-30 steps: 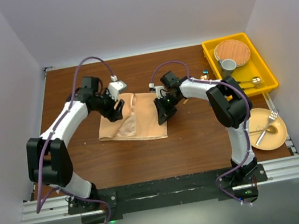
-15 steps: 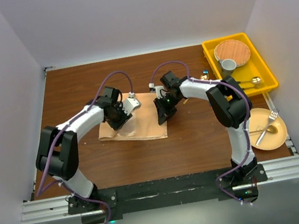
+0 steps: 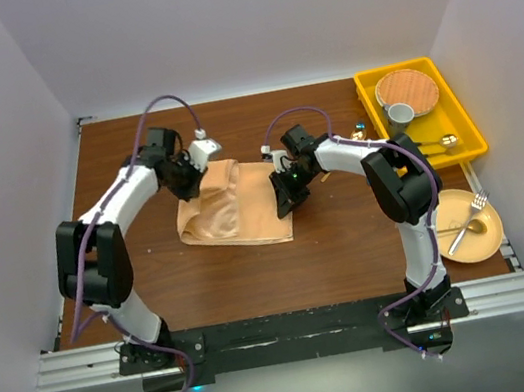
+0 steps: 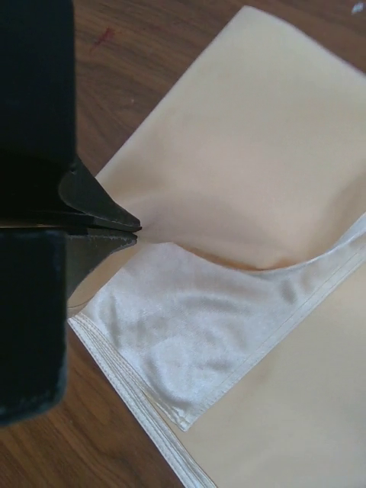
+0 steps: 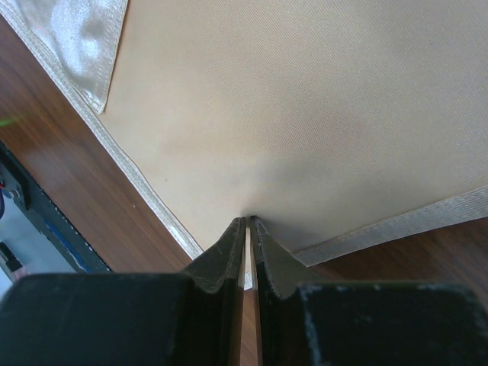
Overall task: Fold the napkin into a case and place the utensils inside
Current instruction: Fold the rectangle-folded napkin at the center of the board.
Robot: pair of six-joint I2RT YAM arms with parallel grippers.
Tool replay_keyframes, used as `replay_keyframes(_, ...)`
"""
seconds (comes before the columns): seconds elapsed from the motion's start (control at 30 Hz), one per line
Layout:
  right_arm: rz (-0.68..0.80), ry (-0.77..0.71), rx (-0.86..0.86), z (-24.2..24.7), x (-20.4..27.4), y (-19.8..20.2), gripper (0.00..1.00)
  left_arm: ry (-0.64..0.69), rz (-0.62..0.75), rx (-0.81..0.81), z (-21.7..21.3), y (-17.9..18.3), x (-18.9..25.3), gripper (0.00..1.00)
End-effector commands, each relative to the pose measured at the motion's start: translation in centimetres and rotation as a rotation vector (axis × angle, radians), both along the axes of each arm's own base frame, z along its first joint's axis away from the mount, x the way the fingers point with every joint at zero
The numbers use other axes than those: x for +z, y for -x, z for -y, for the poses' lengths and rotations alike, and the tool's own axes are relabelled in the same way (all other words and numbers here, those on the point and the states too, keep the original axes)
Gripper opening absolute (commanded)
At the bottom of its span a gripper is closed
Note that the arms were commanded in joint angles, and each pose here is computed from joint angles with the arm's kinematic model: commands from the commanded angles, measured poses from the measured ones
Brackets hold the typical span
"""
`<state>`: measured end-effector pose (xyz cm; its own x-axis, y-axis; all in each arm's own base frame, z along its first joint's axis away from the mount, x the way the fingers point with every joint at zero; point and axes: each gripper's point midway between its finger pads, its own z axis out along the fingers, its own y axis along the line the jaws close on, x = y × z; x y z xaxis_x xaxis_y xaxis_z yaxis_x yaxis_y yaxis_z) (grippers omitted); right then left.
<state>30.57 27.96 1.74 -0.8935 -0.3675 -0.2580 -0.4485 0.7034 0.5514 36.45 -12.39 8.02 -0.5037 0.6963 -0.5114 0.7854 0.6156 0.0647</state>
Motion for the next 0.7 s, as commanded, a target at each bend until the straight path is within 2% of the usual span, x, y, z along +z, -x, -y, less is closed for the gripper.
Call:
replay_keyframes(0.0, 0.010, 0.037, 0.009, 0.3, -1.2, -0.2, 0.12, 0.278, -0.149, 0.069, 0.3, -1.2, 1.2, 0.00)
replay_keyframes(0.03, 0.007, 0.038, 0.008, 0.2, -1.3, -0.2, 0.12, 0.312, -0.158, 0.099, -0.7, -2.4, 1.7, 0.00)
replay_keyframes(0.07, 0.008, 0.038, 0.008, 0.2, -1.2, -0.2, 0.11, 0.338, -0.229, 0.145, -1.0, -2.5, 0.2, 0.00)
replay_keyframes(0.13, 0.007, 0.037, 0.008, 0.2, -1.2, -0.2, 0.11, 0.404, -0.280, 0.217, -2.2, -3.3, -0.4, 0.02)
replay_keyframes(0.17, 0.010, 0.038, 0.012, 0.2, -1.2, -0.2, 0.11, 0.425, -0.335, 0.268, -2.4, -3.3, -1.7, 0.06)
replay_keyframes(0.2, 0.010, 0.036, 0.011, 0.2, -1.1, -0.2, 0.11, 0.451, -0.347, 0.311, -3.4, -3.7, -2.1, 0.15)
replay_keyframes(0.27, 0.012, 0.035, 0.011, 0.2, -1.0, -0.2, 0.11, 0.499, -0.390, 0.408, -5.2, -4.1, -2.9, 0.19)
replay_keyframes(0.33, 0.015, 0.035, 0.012, 0.2, -1.1, -0.2, 0.11, 0.526, -0.395, 0.487, -6.6, -4.5, -3.3, 0.27)
replay_keyframes(0.37, 0.009, 0.036, 0.010, 0.3, -1.2, -0.1, 0.11, 0.529, -0.386, 0.500, -7.0, -4.8, -3.2, 0.30)
replay_keyframes(0.4, 0.010, 0.035, 0.008, 0.3, -1.2, -0.2, 0.11, 0.514, -0.372, 0.516, -7.4, -5.0, -3.4, 0.39)
replay_keyframes(0.43, 0.009, 0.035, 0.009, 0.2, -1.3, -0.1, 0.11, 0.501, -0.359, 0.535, -7.9, -5.2, -3.4, 0.41)
replay_keyframes(0.53, 0.012, 0.033, 0.006, 0.2, -1.2, -0.3, 0.11, 0.492, -0.292, 0.544, -9.1, -6.0, -2.2, 0.46)
replay_keyframes(0.67, 0.014, 0.030, -0.001, 0.1, -1.0, -0.4, 0.11, 0.524, -0.130, 0.398, -8.2, -6.1, 2.9, 0.50)
